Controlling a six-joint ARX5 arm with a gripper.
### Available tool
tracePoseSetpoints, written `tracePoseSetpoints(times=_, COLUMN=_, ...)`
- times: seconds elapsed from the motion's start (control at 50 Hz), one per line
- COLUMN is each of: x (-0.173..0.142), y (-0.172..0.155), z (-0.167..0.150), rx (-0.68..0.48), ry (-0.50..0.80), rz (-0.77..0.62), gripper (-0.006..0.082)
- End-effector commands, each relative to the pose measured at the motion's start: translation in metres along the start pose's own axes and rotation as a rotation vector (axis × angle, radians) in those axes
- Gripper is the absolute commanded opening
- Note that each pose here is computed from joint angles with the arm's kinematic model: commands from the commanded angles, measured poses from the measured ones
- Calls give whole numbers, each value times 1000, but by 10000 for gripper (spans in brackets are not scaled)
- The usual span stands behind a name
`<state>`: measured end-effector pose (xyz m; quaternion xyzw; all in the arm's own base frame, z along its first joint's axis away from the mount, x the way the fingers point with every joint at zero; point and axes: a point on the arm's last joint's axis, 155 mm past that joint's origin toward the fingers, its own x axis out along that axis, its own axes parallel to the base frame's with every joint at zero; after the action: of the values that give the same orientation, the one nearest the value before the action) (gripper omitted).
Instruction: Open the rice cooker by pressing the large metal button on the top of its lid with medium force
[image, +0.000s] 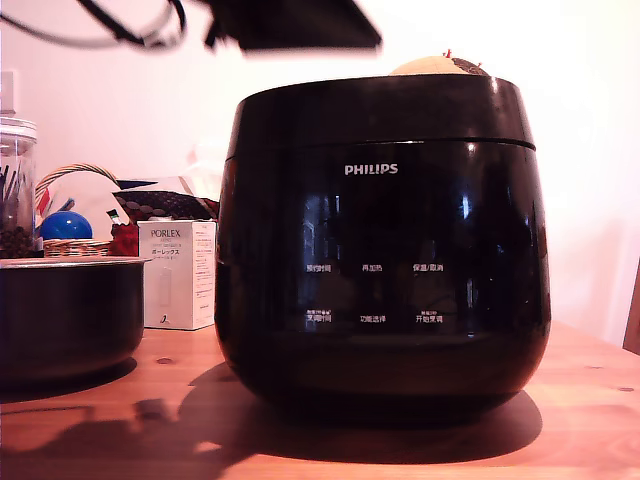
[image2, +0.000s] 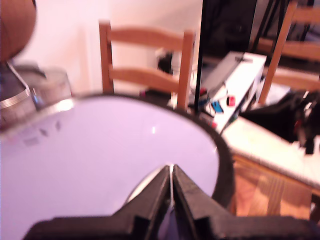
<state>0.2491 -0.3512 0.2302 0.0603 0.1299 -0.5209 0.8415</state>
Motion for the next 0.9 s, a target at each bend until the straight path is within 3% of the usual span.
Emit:
tracePoseSetpoints(times=0.0, x=4, y=0, z=5, rx=24, ry=-6, rz=5, gripper=-21)
tracePoseSetpoints(times=0.34, x=11, y=4, z=-14, rx=46, ry=53, rz=20, gripper=-21)
tracePoseSetpoints(times=0.88, x=12, y=9, z=-68, rx=69, ry=250, rz=34, gripper=-21)
